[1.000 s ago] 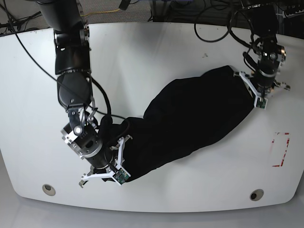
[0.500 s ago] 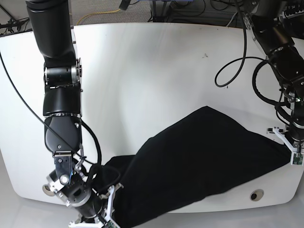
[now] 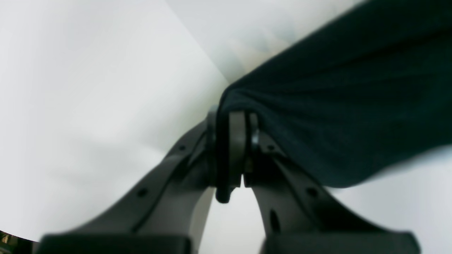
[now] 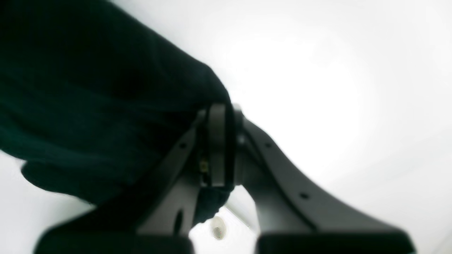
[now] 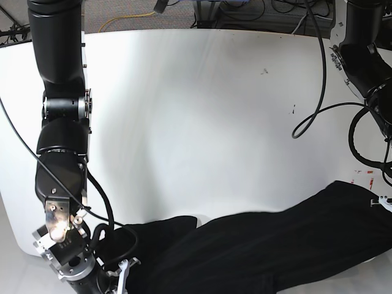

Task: Fold the T-shirt properly
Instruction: 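Lift the shirt with both grippers and stretch it apart, then lay the shirt flat on the table and release both grippers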

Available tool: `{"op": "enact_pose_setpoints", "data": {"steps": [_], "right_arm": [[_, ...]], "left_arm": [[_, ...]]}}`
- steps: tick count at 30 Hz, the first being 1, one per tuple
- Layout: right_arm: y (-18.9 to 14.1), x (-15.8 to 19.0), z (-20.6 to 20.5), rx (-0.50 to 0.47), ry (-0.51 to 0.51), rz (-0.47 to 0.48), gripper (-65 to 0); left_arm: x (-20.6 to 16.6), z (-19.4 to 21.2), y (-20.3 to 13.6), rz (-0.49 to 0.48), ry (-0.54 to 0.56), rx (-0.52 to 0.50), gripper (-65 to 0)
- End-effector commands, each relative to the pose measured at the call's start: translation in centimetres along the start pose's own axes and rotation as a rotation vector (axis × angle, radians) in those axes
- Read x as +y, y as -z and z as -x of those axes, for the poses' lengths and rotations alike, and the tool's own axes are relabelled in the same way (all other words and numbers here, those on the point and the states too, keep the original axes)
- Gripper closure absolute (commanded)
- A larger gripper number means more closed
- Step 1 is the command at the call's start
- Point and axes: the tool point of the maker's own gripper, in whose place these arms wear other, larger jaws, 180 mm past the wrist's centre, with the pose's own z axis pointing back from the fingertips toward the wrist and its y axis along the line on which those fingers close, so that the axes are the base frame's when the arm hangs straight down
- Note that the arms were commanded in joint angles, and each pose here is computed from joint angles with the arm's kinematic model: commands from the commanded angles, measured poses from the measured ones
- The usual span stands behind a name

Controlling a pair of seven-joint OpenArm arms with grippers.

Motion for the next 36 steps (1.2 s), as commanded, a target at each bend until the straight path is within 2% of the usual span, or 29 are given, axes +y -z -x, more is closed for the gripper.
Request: {"op": "enact_pose_setpoints", "data": {"steps": [1, 5, 9, 12, 16, 19, 23, 28, 36], "right_arm": [[-1.1, -1.2, 0.7, 0.0, 0.023, 0.053, 0.0], [-3.2, 1.8, 3.6, 0.029, 0.063, 0.038, 0.0], [-4.1, 6.3, 8.1, 0.116, 0.131, -0.035, 0.0], [-6.4, 9.3, 11.1, 0.17, 0.192, -0.059, 0.0], [-8.7, 13.6, 14.7, 0.258, 0.295, -0.109, 0.0], [-11.1, 15.9, 16.9, 0.319, 0.328, -0.135, 0.0], [-13.5, 19.4, 19.2, 0.393, 0.385, -0.202, 0.0], [-16.7, 22.5, 22.0, 0.494, 0.476, -0.227, 0.0], [-21.6, 25.8, 25.4, 0.643, 0.598, -0.224, 0.0]], "left_arm": [[0.9, -0.4, -0.4, -0.025, 0.035, -0.02, 0.0], [-2.0, 2.6, -1.5, 0.054, 0.141, 0.028, 0.0], [-5.7, 5.6, -2.2, 0.153, 0.162, 0.066, 0.0], [-7.9, 9.8, -3.4, 0.236, 0.216, 0.126, 0.0], [-10.9, 14.1, -5.6, 0.357, 0.266, 0.148, 0.0], [-12.1, 17.1, -7.4, 0.415, 0.289, 0.195, 0.0], [-13.3, 19.8, -9.4, 0.48, 0.309, 0.228, 0.0], [-14.2, 23.1, -12.0, 0.55, 0.335, 0.289, 0.0], [-11.7, 27.4, -14.9, 0.534, 0.338, 0.412, 0.0]]}}
